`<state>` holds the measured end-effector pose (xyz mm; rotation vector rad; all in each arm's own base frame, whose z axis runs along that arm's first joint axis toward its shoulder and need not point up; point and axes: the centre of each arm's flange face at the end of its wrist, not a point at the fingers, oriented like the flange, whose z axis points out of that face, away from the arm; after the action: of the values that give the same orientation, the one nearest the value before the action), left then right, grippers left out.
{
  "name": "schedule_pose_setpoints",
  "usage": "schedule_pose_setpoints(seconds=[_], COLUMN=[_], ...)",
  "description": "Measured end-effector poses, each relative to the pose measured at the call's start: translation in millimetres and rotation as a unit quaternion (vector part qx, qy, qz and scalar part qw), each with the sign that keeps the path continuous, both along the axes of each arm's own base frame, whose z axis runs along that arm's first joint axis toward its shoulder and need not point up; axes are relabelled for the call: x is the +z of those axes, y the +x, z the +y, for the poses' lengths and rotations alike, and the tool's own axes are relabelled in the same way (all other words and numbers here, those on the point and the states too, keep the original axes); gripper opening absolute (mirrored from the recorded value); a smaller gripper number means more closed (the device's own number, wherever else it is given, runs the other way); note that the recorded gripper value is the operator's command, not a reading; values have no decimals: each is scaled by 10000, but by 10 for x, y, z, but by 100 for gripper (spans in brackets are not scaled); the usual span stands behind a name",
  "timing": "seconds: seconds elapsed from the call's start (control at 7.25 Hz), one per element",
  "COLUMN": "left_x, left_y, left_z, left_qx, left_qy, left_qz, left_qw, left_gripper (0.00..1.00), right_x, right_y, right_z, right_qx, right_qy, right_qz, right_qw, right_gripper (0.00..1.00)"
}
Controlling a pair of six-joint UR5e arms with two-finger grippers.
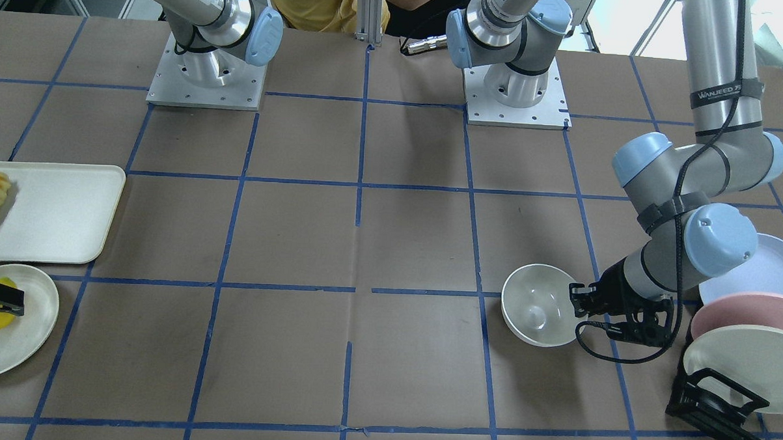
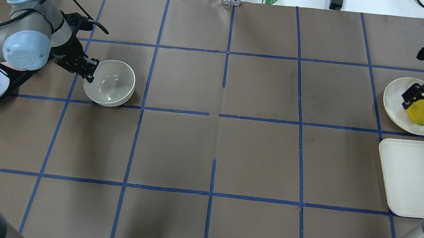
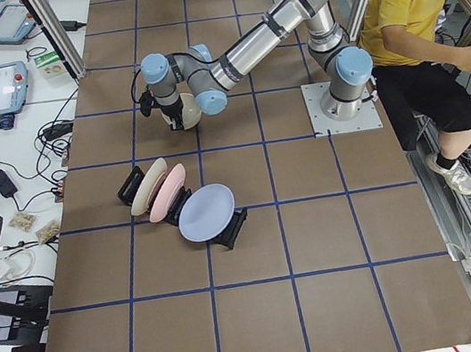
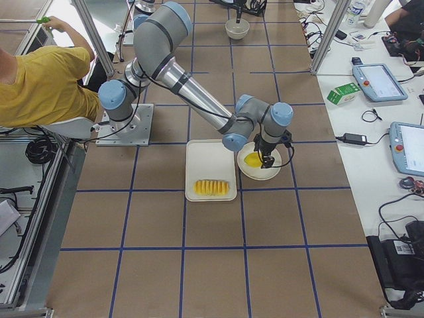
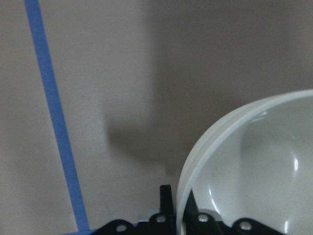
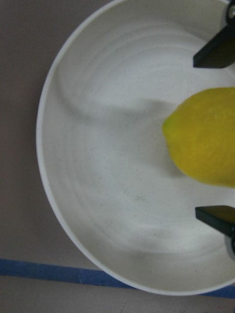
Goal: Place bowl and put lemon in it
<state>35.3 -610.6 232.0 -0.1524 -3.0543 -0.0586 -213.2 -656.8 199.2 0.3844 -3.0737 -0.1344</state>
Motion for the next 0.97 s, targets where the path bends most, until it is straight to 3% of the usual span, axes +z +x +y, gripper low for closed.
schedule_pose_setpoints(seconds=[0.14,0.69,0.97], left_x=[120,382,365], left_y=[-97,-563,-1350], left_z=[35,127,217], left_qx=[60,226,314], left_qy=[21,-5,83], left_qz=[91,235,578], left_qw=[9999,9995,9978], left_gripper=[0,0,0], right_x=[-7,188,525], right_y=[3,37,188], right_z=[3,59,103], right_qx=[-89,-431,-689], right_qy=[13,135,181], right_qz=[-9,-31,-91], right_qw=[10000,9990,9974], right_gripper=[0,0,0])
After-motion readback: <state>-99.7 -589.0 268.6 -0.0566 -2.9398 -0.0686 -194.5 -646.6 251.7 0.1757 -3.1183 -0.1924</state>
